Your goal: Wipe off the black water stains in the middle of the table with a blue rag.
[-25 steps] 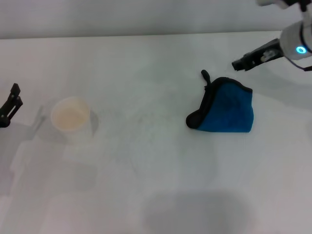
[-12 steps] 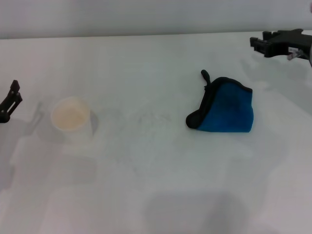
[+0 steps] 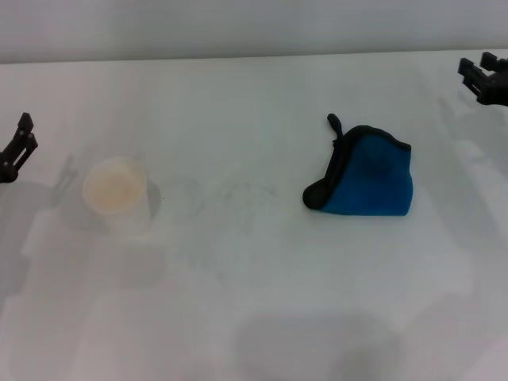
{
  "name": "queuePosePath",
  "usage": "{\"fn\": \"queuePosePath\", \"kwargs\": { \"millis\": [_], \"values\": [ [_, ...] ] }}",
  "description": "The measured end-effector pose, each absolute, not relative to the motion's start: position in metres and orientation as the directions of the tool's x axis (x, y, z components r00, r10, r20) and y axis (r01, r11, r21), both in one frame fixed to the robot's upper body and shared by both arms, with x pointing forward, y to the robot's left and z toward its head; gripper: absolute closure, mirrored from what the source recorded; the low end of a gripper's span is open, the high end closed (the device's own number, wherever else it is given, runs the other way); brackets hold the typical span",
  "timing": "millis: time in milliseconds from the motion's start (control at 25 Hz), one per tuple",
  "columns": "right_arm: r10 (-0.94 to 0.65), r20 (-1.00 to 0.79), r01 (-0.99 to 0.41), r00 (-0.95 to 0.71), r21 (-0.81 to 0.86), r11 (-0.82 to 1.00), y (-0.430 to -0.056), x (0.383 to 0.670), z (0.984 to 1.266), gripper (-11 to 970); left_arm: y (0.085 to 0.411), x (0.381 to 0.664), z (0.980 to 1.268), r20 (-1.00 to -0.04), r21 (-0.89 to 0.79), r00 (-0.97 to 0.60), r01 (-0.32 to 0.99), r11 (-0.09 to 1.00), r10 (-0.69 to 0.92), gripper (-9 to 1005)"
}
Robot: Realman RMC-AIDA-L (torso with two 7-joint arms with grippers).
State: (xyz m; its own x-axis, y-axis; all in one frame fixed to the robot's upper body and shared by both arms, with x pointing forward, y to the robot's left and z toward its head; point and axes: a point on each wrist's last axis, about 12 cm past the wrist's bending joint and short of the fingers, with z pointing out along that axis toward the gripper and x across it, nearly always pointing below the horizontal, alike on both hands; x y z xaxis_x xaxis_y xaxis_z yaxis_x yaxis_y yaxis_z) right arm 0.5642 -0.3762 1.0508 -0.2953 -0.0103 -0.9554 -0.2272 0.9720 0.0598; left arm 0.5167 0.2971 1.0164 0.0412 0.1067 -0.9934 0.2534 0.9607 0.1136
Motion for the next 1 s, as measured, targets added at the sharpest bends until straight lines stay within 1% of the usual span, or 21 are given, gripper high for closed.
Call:
{"fn": "queuePosePath", "kwargs": {
  "millis": [120, 320, 400, 600, 720, 840, 1000],
  "values": [
    [0.016, -0.979, -0.195, -0.202, 0.056, 0.979, -0.38, 0.55, 1.044, 564, 0.297, 0.519, 1.018, -0.993, 0.113, 0.046, 0.251, 0.961, 0.105, 108],
    [0.023, -0.998, -0.077, -0.054, 0.027, 0.997, -0.387, 0.525, 1.035, 564, 0.298, 0.52, 1.019, -0.993, 0.112, 0.049, 0.238, 0.965, 0.104, 109],
    [0.021, -0.999, -0.032, -0.028, 0.022, 0.999, -0.389, 0.517, 1.032, 564, 0.3, 0.521, 1.02, -0.994, 0.107, 0.053, 0.221, 0.969, 0.098, 109],
    [0.003, -0.999, 0.03, -0.037, 0.002, 1.0, -0.398, 0.502, 1.025, 564, 0.302, 0.52, 1.021, -0.994, 0.1, 0.063, 0.199, 0.975, 0.089, 109],
    [-0.032, -0.999, 0.064, -0.044, -0.035, 0.997, -0.402, 0.494, 1.021, 564, 0.308, 0.519, 1.021, -0.995, 0.085, 0.064, 0.157, 0.984, 0.076, 108],
    [-0.074, -0.996, 0.079, -0.058, -0.078, 0.994, -0.405, 0.486, 1.017, 564, 0.313, 0.518, 1.021, -0.996, 0.069, 0.068, 0.115, 0.991, 0.062, 108],
    [-0.103, -0.992, 0.082, -0.067, -0.108, 0.991, -0.404, 0.484, 1.015, 564, 0.32, 0.517, 1.023, -0.996, 0.042, 0.079, 0.056, 0.998, 0.038, 108]
  ]
}}
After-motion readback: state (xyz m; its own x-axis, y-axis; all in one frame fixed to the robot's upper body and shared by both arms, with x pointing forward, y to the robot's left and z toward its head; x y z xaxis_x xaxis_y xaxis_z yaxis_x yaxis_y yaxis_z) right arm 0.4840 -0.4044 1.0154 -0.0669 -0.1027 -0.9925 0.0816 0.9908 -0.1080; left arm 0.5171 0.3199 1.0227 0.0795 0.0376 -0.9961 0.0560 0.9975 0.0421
